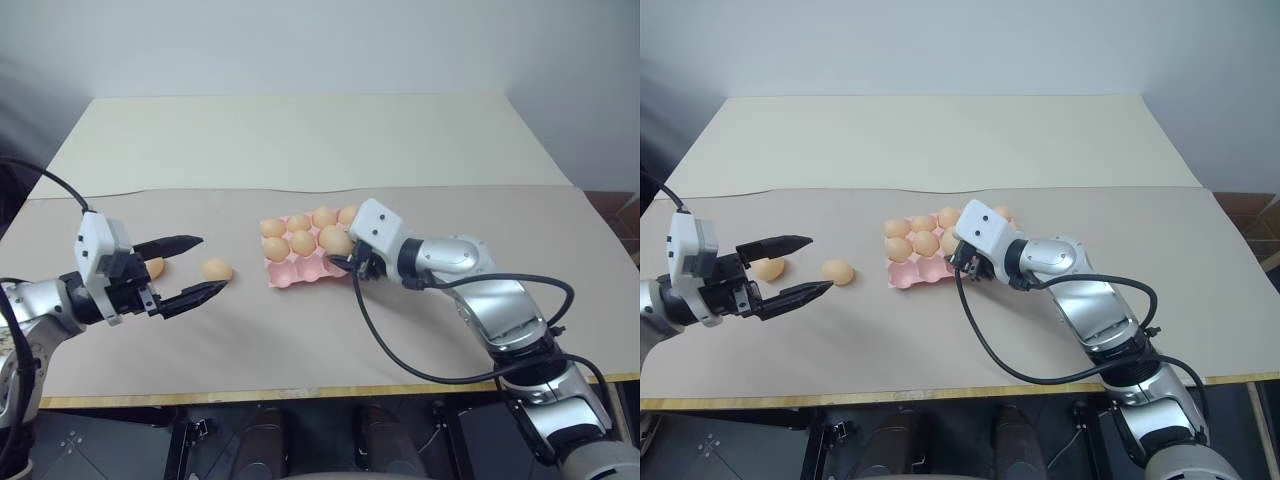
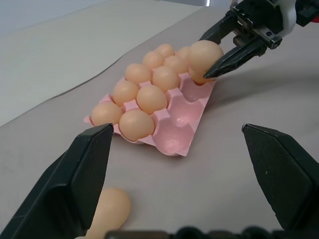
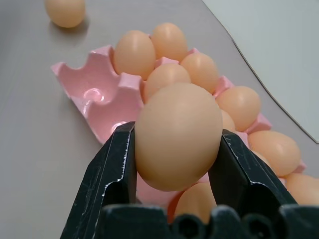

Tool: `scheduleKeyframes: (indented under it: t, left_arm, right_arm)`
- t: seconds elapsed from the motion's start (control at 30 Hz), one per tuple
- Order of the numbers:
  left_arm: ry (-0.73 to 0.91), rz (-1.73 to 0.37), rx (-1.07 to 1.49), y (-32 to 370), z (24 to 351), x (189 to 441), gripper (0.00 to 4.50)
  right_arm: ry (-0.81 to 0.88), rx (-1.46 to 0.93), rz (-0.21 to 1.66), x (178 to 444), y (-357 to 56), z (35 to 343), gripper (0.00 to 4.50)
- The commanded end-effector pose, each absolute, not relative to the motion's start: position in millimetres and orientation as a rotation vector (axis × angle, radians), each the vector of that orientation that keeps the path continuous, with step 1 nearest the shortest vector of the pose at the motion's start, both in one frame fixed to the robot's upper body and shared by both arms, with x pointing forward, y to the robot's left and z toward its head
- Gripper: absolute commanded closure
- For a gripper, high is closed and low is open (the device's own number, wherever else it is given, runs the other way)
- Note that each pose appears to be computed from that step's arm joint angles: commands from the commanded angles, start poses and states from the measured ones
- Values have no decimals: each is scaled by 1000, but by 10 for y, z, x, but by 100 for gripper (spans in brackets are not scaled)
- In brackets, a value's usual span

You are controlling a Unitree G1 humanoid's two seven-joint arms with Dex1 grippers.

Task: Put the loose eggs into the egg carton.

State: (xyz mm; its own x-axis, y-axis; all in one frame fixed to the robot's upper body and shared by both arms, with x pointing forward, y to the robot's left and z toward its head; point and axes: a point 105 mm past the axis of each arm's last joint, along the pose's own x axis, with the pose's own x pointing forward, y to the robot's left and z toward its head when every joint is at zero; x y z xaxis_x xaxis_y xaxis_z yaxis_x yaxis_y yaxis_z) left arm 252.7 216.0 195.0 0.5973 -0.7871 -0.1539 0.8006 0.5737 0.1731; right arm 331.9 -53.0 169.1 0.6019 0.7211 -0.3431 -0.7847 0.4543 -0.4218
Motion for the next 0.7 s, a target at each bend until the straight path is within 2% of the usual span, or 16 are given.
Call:
scheduleKeyframes:
  t: [0.03, 0.17, 0.3, 0.5, 0.7]
  left_arm:
    - [20, -929, 270, 2156, 2070, 2481, 0]
    - [21, -925, 270, 2157, 2074, 2477, 0]
    - [18, -923, 268, 2150, 2074, 2483, 0]
    - [26, -919, 274, 2188, 2080, 2502, 0]
    - [41, -910, 295, 2254, 2058, 2501, 0]
  right_arm:
    - [88, -603, 942, 3315, -512, 1777, 138]
    - [78, -597, 956, 3298, -488, 1799, 4]
    - [35, -568, 923, 3287, -599, 1963, 4]
    - [-33, -523, 881, 3078, -1052, 2220, 4]
    - [-12, -477, 874, 2767, -1636, 2095, 4]
